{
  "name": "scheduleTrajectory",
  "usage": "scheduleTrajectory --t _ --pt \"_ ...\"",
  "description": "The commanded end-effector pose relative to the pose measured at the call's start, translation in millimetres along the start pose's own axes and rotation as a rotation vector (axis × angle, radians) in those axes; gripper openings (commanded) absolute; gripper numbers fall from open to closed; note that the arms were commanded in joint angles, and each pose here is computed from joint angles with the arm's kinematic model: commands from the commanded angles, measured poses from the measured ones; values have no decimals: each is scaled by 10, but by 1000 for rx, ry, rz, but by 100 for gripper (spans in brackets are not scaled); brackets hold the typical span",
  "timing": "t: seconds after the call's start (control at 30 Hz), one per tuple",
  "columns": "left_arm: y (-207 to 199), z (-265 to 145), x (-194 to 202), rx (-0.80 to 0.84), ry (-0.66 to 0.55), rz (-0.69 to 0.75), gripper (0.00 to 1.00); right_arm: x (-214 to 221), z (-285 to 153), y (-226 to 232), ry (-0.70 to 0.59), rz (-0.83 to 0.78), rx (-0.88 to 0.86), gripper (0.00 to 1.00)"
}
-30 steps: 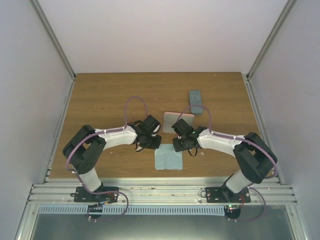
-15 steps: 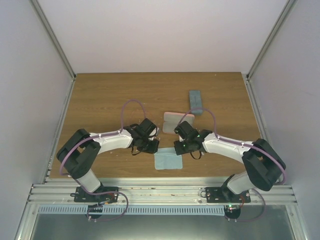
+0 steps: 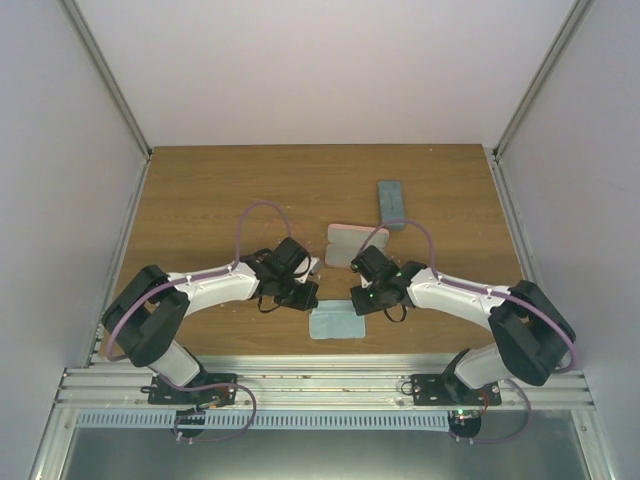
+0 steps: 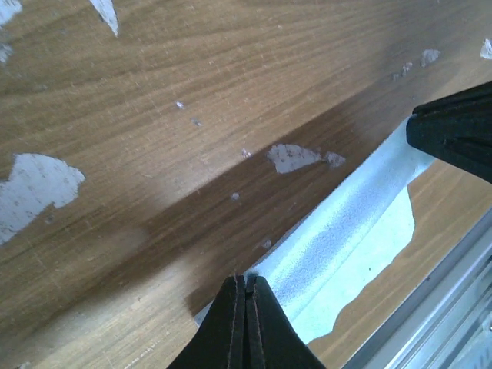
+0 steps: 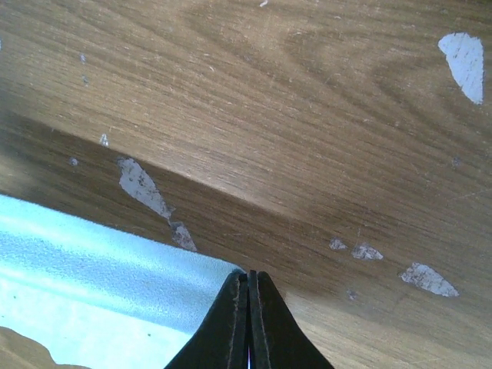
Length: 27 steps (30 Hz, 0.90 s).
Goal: Organize the sunglasses
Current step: Fold the glasses cleaning cloth at the center of the board.
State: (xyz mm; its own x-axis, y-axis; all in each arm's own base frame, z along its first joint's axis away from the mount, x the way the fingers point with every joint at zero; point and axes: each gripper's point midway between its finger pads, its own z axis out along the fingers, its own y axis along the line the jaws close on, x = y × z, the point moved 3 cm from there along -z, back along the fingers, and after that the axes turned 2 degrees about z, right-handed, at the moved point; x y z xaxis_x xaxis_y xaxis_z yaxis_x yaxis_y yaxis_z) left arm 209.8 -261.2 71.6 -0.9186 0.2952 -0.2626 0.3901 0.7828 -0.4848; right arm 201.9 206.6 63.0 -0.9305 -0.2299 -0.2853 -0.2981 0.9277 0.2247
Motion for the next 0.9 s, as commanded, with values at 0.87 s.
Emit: scheduleTrajectory --t 0.87 --pt "-5 215 317 99 117 -1 1 179 2 119 70 -42 -95 1"
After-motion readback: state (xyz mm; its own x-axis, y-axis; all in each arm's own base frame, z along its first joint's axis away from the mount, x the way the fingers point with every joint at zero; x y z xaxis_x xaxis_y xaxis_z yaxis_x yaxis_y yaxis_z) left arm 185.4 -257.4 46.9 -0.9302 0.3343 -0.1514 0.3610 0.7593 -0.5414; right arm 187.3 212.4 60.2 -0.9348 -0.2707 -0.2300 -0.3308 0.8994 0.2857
